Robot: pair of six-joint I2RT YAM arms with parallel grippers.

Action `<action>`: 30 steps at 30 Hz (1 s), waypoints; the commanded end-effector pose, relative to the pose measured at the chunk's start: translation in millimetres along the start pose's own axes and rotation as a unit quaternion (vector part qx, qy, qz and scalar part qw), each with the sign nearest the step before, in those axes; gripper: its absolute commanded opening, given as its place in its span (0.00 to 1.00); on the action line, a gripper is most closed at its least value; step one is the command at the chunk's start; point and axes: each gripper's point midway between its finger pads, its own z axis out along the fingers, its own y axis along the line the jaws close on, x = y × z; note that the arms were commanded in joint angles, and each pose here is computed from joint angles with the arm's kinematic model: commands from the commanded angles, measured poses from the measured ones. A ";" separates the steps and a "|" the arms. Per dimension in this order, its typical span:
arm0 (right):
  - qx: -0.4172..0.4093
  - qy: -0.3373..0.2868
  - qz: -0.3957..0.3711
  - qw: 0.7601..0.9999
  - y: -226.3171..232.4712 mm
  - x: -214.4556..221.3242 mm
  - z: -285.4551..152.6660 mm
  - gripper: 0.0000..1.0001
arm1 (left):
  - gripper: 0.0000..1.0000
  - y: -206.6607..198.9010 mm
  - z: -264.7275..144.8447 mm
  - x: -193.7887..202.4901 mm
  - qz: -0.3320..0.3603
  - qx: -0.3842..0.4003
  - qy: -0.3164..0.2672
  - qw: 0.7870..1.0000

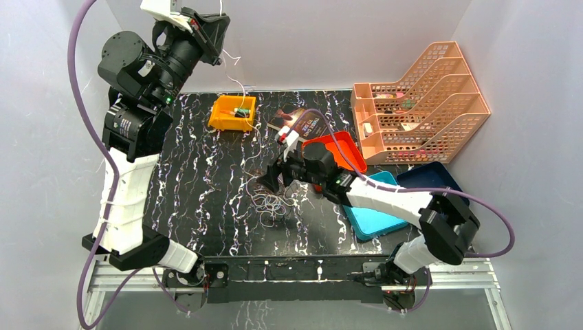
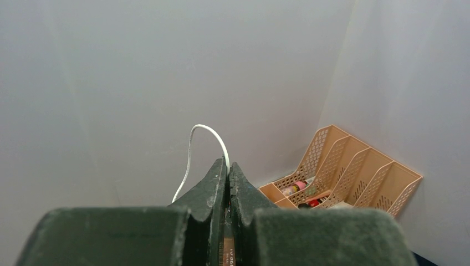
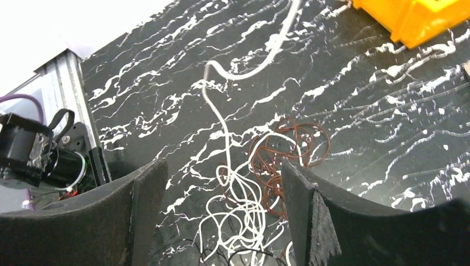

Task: Untangle the cables
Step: Untie the cable.

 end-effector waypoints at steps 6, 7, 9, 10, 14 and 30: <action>0.069 0.136 0.174 0.973 8.4 43.2 -46.3 0.84 | 0.00 0.1 -16.9 -22.2 0.009 0.000 -0.025 1.000; 0.057 0.154 0.191 0.968 16.3 48.9 -53.9 0.84 | 0.00 0.4 -17.6 -21.9 0.010 0.000 -0.025 1.000; 0.030 0.157 0.224 0.961 33.9 43.8 -64.9 0.84 | 0.00 0.9 -18.6 -20.6 0.009 -0.002 -0.023 1.000; 0.008 0.140 0.231 0.963 43.6 31.8 -69.2 0.84 | 0.00 1.0 -19.0 -19.5 0.009 -0.002 -0.021 1.000; -0.087 0.008 0.241 0.967 78.8 -48.7 -85.5 0.85 | 0.00 1.3 -21.5 -16.5 0.007 -0.003 -0.018 1.000; 0.041 -0.309 0.153 0.938 34.8 -209.6 -135.6 0.86 | 0.00 2.5 -28.8 21.4 -0.011 -0.007 0.027 1.000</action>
